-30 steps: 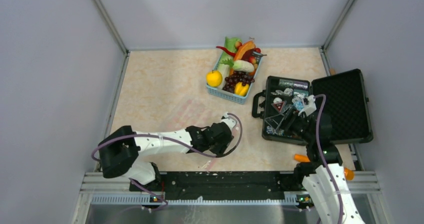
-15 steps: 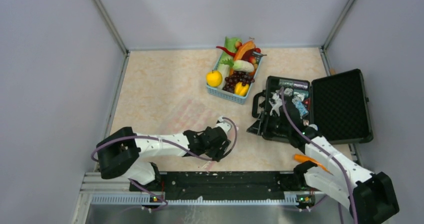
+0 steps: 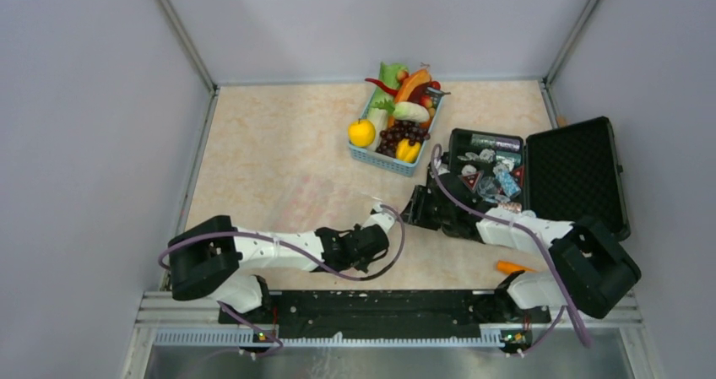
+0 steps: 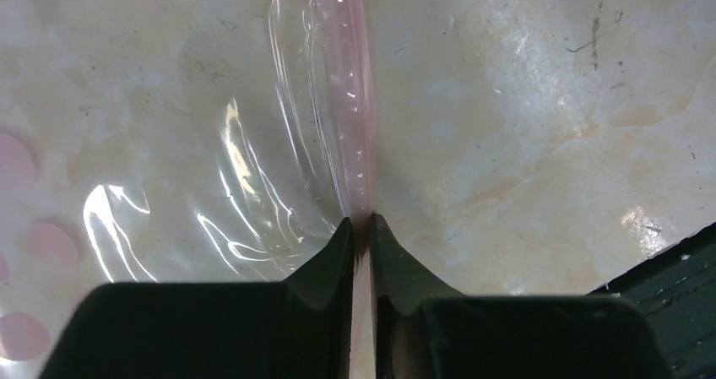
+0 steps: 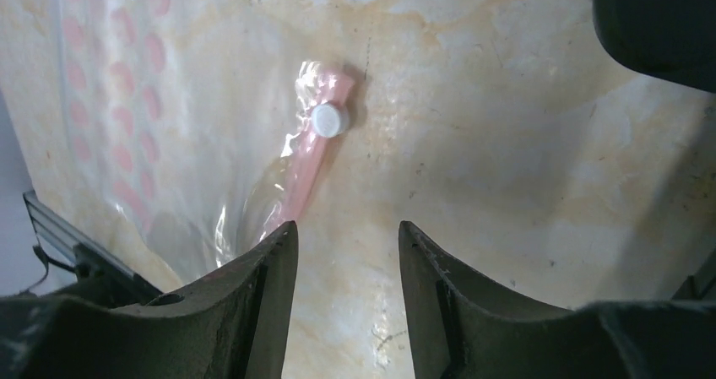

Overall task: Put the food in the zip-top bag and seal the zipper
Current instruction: Pick up the zipper food storage bag at the center of the board.

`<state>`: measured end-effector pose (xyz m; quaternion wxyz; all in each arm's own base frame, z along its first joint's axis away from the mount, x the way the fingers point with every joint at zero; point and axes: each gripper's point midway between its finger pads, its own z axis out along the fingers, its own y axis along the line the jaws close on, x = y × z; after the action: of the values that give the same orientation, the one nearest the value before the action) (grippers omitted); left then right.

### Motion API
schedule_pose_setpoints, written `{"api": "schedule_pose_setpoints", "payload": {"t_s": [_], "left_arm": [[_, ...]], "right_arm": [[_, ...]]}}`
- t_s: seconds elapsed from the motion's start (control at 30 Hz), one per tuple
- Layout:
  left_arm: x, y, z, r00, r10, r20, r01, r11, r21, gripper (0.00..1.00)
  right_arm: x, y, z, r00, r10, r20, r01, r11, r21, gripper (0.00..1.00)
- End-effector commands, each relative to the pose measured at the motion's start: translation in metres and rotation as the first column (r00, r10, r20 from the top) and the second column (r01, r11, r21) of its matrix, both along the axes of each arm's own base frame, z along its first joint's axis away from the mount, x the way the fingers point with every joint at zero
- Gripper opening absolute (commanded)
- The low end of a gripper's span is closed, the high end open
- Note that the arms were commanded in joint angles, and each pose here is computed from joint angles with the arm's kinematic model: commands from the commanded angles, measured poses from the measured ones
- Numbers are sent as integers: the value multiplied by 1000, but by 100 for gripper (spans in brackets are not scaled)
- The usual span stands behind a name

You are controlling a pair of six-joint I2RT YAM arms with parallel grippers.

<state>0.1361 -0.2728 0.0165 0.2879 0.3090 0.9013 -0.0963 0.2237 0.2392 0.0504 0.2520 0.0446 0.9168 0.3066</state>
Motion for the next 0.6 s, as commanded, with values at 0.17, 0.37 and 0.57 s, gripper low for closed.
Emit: {"api": "schedule_pose_setpoints", "payload": {"t_s": [0.17, 0.37, 0.57], "left_arm": [[2, 5, 12, 999, 39, 37, -37, 998, -58, 0], [6, 1, 43, 995, 46, 90, -30, 985, -170, 0], [3, -7, 59, 995, 9, 97, 14, 972, -235, 0]], "right_arm": [[24, 34, 12, 993, -92, 71, 79, 982, 173, 48], [16, 54, 24, 994, -55, 95, 27, 960, 280, 53], [13, 72, 56, 990, -27, 136, -35, 901, 432, 54]]}}
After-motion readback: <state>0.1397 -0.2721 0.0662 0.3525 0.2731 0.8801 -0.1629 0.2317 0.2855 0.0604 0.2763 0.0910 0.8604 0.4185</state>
